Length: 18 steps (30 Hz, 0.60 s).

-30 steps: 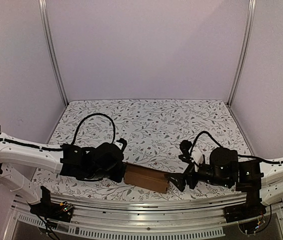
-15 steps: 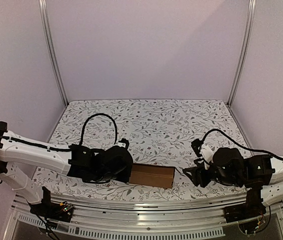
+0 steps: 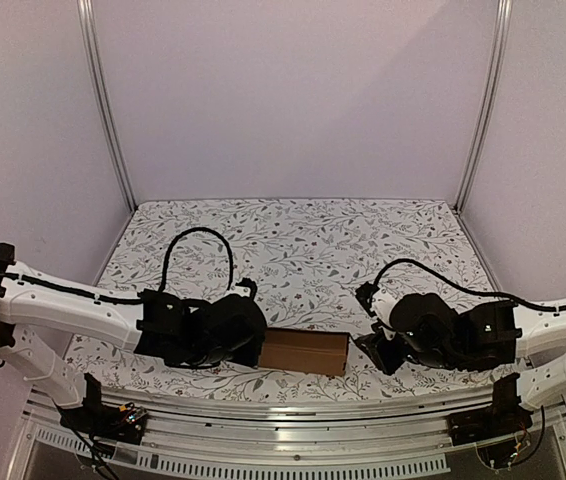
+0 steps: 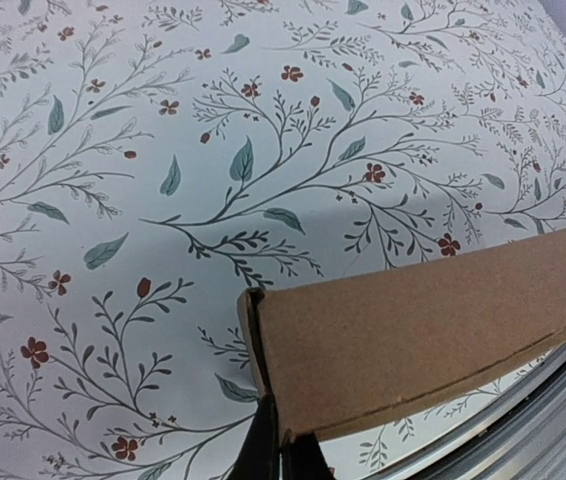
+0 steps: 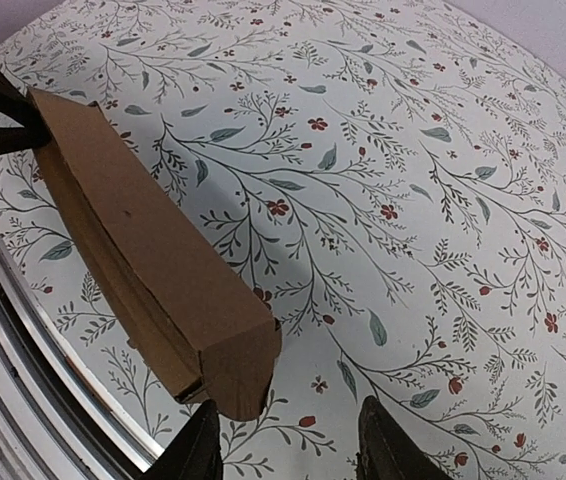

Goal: Fold the paper box

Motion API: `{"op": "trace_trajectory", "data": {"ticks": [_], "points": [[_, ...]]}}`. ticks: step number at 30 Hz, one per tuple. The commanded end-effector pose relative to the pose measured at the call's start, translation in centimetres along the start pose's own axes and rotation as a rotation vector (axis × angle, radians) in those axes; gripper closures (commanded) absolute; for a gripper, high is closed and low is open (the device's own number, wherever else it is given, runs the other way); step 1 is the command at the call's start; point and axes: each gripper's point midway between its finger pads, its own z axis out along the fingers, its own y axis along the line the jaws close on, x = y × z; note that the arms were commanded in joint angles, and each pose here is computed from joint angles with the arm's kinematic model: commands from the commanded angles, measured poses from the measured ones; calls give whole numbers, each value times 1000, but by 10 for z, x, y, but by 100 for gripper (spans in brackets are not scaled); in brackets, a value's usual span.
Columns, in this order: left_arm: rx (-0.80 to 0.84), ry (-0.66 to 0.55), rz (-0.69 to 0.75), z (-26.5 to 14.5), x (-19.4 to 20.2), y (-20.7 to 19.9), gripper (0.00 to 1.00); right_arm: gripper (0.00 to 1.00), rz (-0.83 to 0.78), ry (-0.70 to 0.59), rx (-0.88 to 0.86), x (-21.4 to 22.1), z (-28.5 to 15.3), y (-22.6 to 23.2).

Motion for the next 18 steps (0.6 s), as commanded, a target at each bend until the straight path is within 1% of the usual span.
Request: {"op": "trace_trajectory", "data": {"ticks": [1, 3, 13, 18], "points": [[-92, 192, 100, 8, 56, 26, 100, 57, -33, 17, -20, -4, 5, 8], [-93, 192, 100, 8, 57, 27, 100, 60, -41, 25, -26, -3, 6, 10], [-97, 190, 108, 9, 56, 27, 100, 63, -41, 29, -80, -4, -6, 15], [-97, 188, 111, 9, 56, 26, 100, 65, -26, 10, -64, -7, -9, 10]]}}
